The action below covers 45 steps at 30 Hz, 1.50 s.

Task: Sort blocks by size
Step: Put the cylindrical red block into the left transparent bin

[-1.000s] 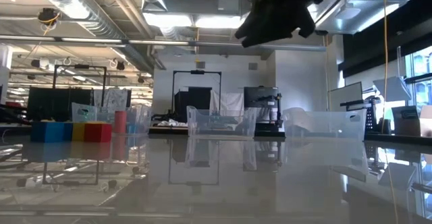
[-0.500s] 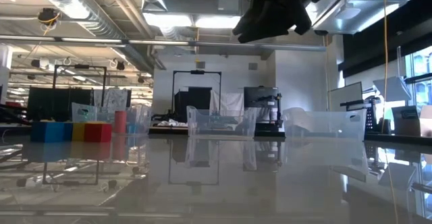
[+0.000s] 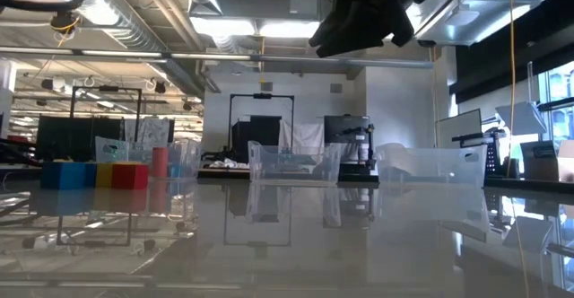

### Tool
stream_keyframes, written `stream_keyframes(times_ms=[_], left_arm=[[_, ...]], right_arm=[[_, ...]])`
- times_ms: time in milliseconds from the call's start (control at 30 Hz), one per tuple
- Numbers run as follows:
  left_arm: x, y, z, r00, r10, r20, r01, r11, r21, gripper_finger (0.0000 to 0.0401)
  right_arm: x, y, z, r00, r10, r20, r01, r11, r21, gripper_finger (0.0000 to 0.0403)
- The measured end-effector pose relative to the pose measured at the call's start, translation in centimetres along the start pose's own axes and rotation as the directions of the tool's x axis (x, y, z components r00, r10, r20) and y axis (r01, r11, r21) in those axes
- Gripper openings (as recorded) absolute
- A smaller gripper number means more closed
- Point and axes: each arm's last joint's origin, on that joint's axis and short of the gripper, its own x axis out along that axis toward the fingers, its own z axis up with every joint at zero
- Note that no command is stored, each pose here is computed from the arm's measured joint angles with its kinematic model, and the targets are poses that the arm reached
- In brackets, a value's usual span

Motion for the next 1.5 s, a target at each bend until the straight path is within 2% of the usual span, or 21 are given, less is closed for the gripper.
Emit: stream_keyframes(times_ms=[200,433,533,833,1033,1267,1367,1500], left_arm=[[1.6,0.1,-0.2,0.998,-0.056,-0.01,0.056,0.998,-0.015,0.0235],[3.1,1.2,-0.2,0.999,-0.018,-0.032,0.017,1.0,-0.025,0.0233],[3.3,1.2,-0.2,0.999,-0.03,-0.036,0.03,1.0,0.002,0.0218],[3.3,1.2,-0.1,0.999,-0.032,-0.04,0.033,0.998,0.048,0.0136],[3.2,1.2,0.4,0.998,-0.027,-0.05,0.031,0.996,0.082,0.0138],[1.4,1.5,1.6,0.995,-0.083,-0.05,0.09,0.987,0.136,0.0136],[0.0,2.4,2.4,0.995,-0.094,-0.035,0.099,0.983,0.155,0.0134],[-2.3,4.2,4.0,0.993,-0.102,0.051,0.092,0.981,0.173,0.014]], right_arm=[[0.0,0.0,0.0,1.0,0.0,0.0,0.0,1.0,0.0,0.025],[0.0,0.0,0.0,1.0,0.0,0.0,0.0,1.0,0.0,0.025],[0.0,0.0,0.0,1.0,0.001,0.0,-0.001,1.0,0.0,0.025],[0.0,0.0,0.0,1.0,0.0,-0.002,0.0,1.0,-0.001,0.025],[0.0,0.0,-0.1,1.0,0.002,-0.007,-0.002,1.0,-0.003,0.025],[0.0,0.1,-0.1,1.0,0.004,-0.011,-0.004,1.0,-0.004,0.025],[0.0,0.1,-0.1,1.0,0.005,-0.013,-0.005,1.0,-0.005,0.025],[0.0,0.1,-0.1,1.0,0.005,-0.013,-0.005,1.0,-0.005,0.025]])
